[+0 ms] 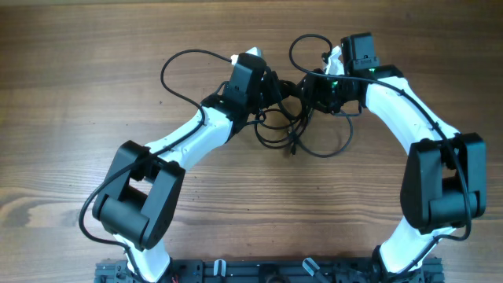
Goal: Untangle cables
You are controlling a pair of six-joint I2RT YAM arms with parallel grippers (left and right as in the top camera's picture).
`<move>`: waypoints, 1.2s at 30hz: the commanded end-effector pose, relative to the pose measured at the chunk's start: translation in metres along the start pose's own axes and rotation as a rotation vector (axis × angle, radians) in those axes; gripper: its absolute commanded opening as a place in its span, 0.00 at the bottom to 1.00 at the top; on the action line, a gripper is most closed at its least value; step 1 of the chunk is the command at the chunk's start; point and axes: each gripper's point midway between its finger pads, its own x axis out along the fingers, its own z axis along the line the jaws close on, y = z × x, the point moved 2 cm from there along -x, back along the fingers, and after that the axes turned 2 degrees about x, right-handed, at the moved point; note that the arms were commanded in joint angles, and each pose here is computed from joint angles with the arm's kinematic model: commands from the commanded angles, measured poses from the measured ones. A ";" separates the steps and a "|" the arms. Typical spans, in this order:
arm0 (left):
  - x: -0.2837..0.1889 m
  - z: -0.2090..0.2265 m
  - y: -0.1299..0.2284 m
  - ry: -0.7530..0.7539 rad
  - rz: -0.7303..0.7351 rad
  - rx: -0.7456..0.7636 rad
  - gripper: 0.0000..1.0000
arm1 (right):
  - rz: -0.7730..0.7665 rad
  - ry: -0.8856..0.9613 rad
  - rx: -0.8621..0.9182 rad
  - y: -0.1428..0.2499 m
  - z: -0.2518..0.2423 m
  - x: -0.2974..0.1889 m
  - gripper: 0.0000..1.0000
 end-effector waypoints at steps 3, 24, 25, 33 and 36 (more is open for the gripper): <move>-0.010 -0.011 -0.005 0.041 -0.004 -0.006 0.04 | 0.012 0.006 -0.009 0.001 -0.003 0.003 0.46; -0.010 -0.012 -0.004 0.046 0.001 -0.005 0.04 | 0.030 -0.023 -0.021 0.004 0.001 0.003 0.45; -0.010 -0.012 -0.004 0.045 0.002 -0.005 0.04 | 0.032 -0.033 -0.029 0.004 0.003 0.003 0.45; -0.013 -0.012 -0.005 0.092 0.048 -0.017 0.04 | 0.038 -0.090 -0.049 0.003 0.013 0.003 0.45; -0.016 -0.010 -0.007 0.124 0.077 -0.028 0.04 | 0.038 -0.091 -0.050 0.003 0.013 0.003 0.45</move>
